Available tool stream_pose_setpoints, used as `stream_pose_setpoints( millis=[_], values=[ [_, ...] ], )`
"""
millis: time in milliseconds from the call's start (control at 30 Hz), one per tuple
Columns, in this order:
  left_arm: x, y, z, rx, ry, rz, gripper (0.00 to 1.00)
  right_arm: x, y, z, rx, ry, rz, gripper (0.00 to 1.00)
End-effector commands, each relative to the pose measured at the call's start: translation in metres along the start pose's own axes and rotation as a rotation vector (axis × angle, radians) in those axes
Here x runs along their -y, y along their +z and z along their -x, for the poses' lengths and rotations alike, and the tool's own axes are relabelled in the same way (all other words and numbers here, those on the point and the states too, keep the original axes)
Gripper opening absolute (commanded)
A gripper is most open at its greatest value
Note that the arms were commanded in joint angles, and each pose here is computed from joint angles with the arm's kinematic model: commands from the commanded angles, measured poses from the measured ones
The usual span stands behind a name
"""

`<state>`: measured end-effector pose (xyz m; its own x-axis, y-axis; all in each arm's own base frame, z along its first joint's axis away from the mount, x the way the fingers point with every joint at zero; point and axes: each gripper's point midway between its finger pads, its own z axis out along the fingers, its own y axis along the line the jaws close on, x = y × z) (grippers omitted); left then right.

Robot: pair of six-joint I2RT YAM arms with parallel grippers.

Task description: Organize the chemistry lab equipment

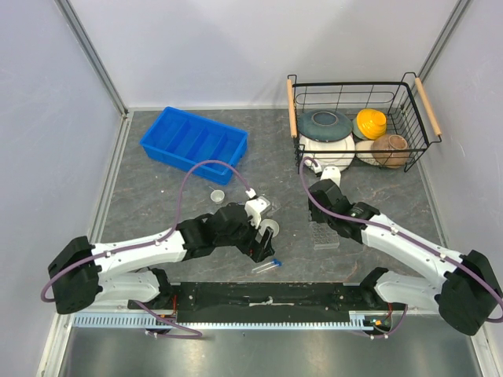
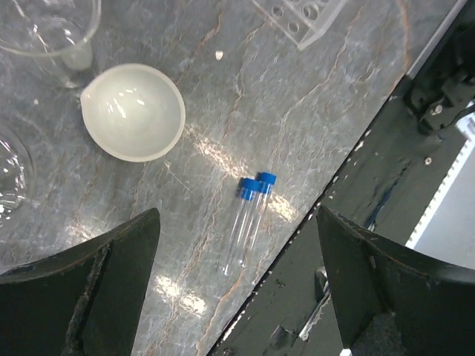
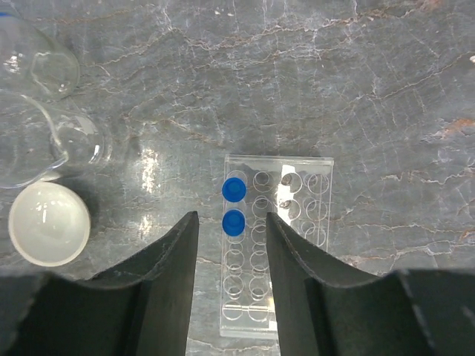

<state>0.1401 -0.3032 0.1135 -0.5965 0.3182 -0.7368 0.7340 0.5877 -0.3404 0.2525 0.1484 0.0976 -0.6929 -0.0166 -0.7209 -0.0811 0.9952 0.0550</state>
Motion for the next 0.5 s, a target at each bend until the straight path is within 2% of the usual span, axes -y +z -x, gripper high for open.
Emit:
stream_pose_setpoints(
  millis=[0,100,233,467],
  values=[
    [-0.004,0.005,0.002,0.002,0.059,0.061,0.92,-0.002,-0.027,0.035,0.092,0.020,0.014,0.49],
    [-0.009,0.008,-0.007,-0.011,0.067,0.107,0.91,0.001,-0.042,0.044,0.119,0.026,0.022,0.49],
    [-0.008,0.010,-0.020,-0.044,0.081,0.121,0.81,0.005,-0.055,0.049,0.140,0.032,0.025,0.49],
    [-0.011,0.014,-0.041,-0.088,0.124,0.203,0.79,0.010,-0.064,0.045,0.144,0.043,0.033,0.49]
  ],
)
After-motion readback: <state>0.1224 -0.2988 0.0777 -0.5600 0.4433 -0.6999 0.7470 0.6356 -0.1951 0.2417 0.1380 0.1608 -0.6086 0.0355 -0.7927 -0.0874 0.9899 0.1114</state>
